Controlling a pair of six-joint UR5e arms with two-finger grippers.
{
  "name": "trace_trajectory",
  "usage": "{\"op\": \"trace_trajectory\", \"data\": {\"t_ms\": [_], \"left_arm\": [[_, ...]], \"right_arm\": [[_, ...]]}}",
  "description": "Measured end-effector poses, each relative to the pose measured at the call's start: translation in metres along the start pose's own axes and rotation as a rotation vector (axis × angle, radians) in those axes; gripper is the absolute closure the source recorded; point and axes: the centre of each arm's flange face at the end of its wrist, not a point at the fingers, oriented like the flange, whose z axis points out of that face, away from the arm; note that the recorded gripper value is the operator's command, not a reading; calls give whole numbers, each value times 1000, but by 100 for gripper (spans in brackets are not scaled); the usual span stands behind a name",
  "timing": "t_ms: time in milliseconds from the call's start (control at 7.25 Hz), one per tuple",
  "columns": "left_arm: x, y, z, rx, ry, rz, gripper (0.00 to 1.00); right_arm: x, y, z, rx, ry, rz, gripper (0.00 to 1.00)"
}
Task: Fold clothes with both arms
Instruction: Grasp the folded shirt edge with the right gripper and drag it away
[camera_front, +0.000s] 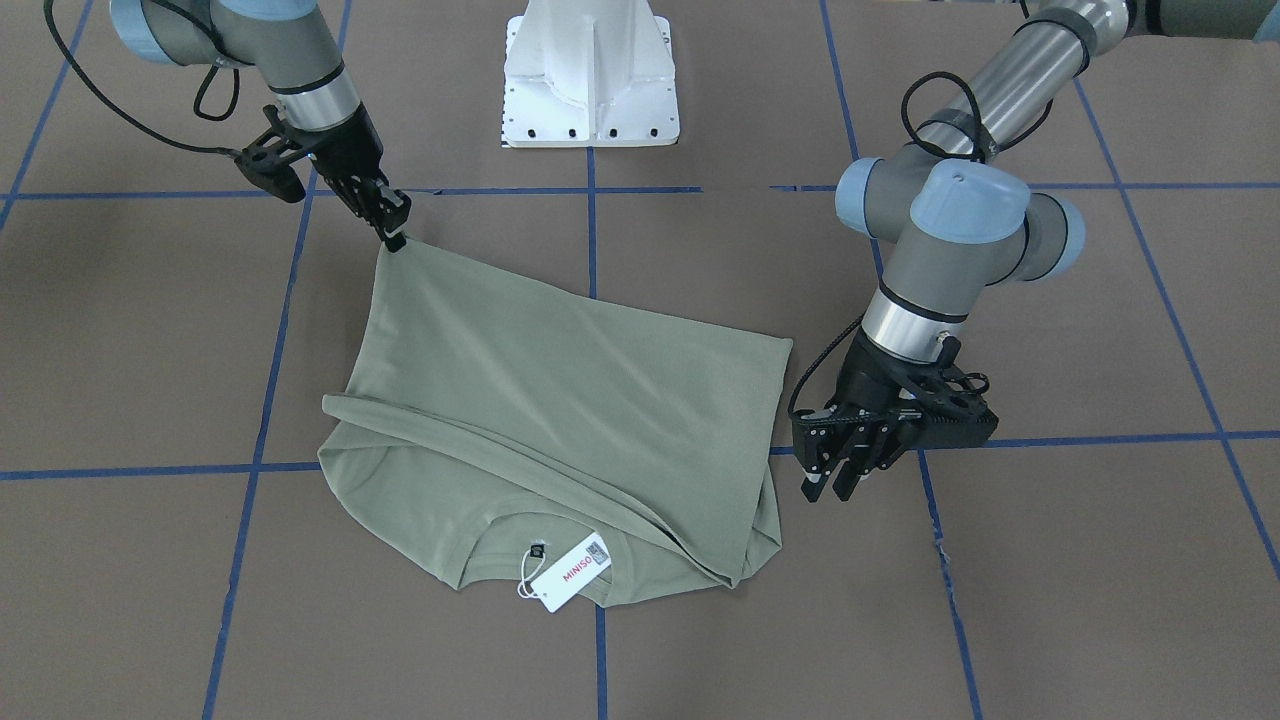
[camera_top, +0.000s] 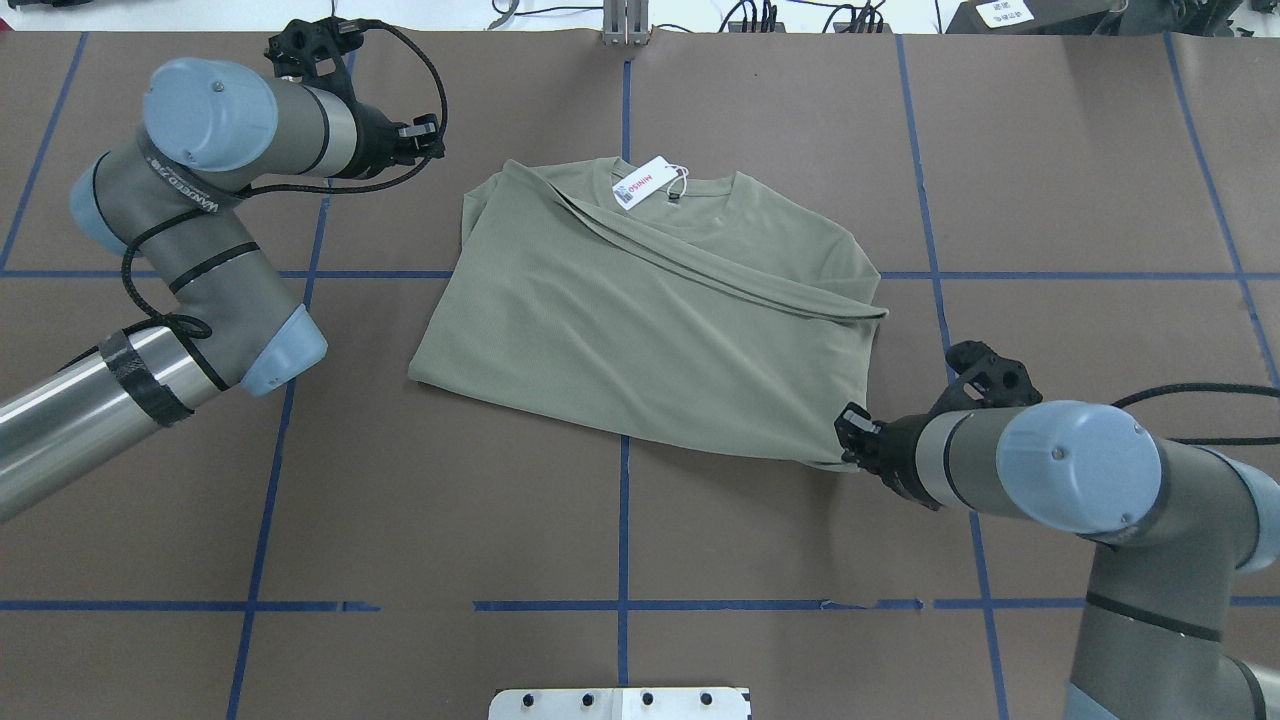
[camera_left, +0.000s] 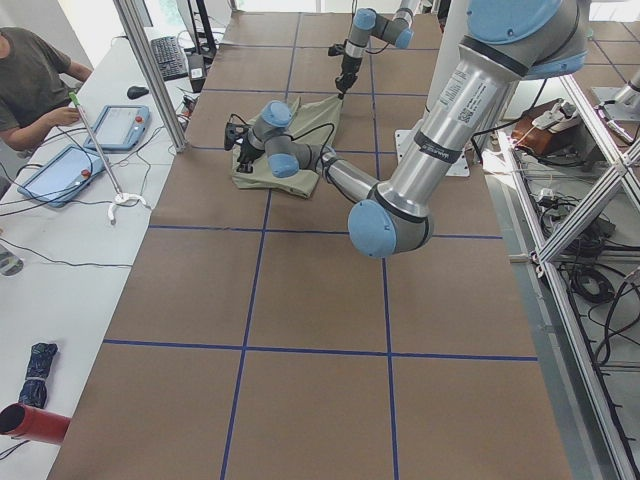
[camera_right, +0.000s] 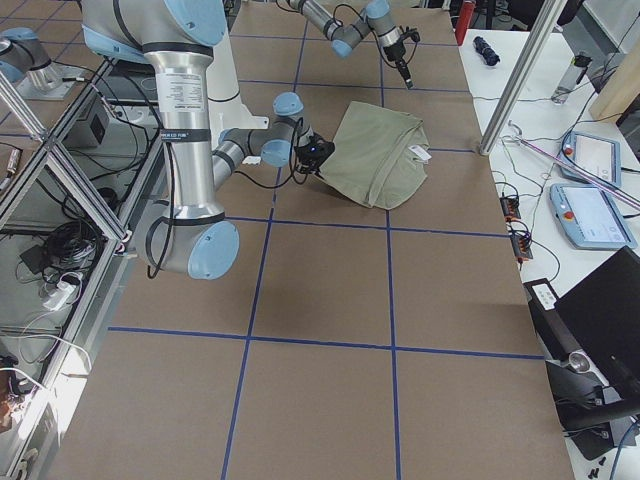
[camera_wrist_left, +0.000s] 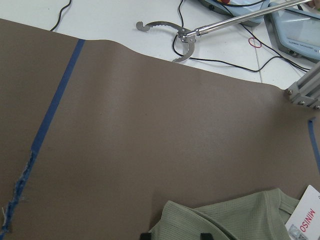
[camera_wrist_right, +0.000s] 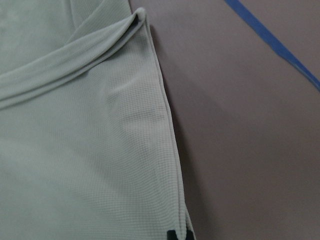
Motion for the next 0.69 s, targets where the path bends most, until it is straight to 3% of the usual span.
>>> {"op": "trace_trajectory", "data": {"t_ms": [414,552,690], "left_arm": [[22,45,-47,-224,130,-118,54],[34,72,-61,-284,160,-161,52],[41,96,-71,-328,177,-189,39]], "right_arm": [[56,79,-29,-217,108,-66,100],[74,110,-36,-285,148,-83,44],[88,133,-40,-329,179,-102,0]]}}
